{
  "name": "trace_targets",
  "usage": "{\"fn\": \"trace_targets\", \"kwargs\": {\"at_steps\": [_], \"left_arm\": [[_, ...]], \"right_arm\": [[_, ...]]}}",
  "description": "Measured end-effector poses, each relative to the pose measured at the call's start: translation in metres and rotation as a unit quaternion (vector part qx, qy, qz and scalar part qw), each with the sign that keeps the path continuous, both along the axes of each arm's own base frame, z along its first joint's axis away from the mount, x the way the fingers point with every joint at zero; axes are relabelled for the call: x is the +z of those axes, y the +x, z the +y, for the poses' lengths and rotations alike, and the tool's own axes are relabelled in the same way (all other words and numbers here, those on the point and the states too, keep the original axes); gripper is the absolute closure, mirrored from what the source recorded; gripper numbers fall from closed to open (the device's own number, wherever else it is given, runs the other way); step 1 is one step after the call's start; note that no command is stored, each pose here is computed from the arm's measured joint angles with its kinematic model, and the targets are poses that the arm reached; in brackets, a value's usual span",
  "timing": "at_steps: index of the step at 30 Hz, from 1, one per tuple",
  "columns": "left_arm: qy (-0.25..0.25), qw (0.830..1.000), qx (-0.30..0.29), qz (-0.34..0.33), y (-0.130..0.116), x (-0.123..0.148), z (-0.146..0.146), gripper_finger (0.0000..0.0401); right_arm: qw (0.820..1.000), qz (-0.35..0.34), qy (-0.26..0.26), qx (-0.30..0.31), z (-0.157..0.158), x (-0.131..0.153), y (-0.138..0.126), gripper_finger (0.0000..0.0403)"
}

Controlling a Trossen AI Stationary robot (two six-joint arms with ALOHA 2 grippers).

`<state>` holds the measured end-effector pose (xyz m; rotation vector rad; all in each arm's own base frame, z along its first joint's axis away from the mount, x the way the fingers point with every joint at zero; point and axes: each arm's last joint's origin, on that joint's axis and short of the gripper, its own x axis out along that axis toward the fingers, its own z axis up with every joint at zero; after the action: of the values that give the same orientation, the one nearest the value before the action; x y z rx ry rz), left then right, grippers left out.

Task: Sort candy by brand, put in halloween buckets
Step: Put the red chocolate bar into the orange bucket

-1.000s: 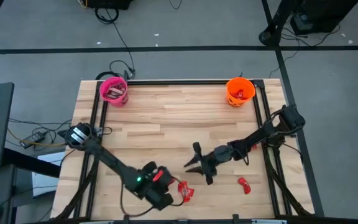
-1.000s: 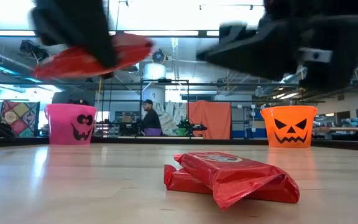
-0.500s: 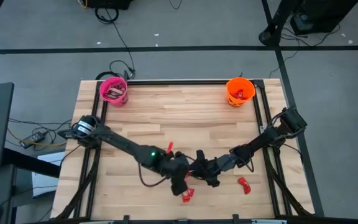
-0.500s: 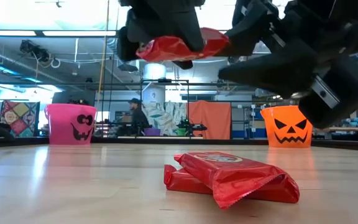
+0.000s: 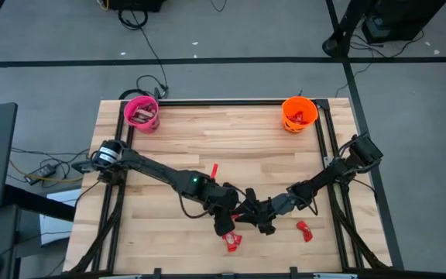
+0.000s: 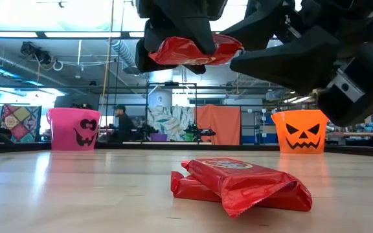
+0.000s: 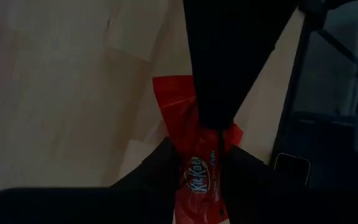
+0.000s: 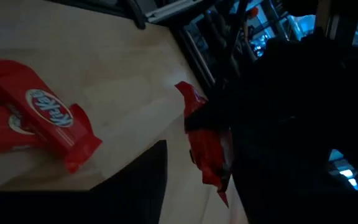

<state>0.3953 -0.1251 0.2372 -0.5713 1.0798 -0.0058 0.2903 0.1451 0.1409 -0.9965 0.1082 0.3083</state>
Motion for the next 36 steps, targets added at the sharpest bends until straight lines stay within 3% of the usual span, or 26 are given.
{"fn": "trace_targets", "kwargs": {"at_steps": [12, 20, 25, 31, 36], "left_arm": [[-0.050, 0.998, -0.020, -0.041, 0.010, 0.006, 0.008, 0.0288], [-0.044, 0.997, -0.017, -0.056, 0.016, 0.008, 0.026, 0.0192], [-0.034, 0.998, -0.023, -0.050, 0.015, 0.010, 0.039, 0.0144], [0.100, 0.994, -0.031, -0.033, -0.012, 0.035, 0.054, 0.0136], [0.163, 0.984, -0.065, -0.043, -0.030, 0.050, 0.059, 0.0143]], "right_arm": [[1.000, -0.007, 0.000, -0.014, -0.002, 0.002, 0.001, 0.0291], [0.999, 0.005, 0.025, -0.029, -0.003, 0.000, 0.001, 0.0336], [0.994, 0.002, 0.059, -0.096, -0.013, 0.000, 0.005, 0.0346], [0.962, -0.005, 0.083, -0.260, -0.041, -0.003, 0.007, 0.0341], [0.930, -0.014, 0.135, -0.343, -0.074, -0.003, -0.010, 0.0341]]}}
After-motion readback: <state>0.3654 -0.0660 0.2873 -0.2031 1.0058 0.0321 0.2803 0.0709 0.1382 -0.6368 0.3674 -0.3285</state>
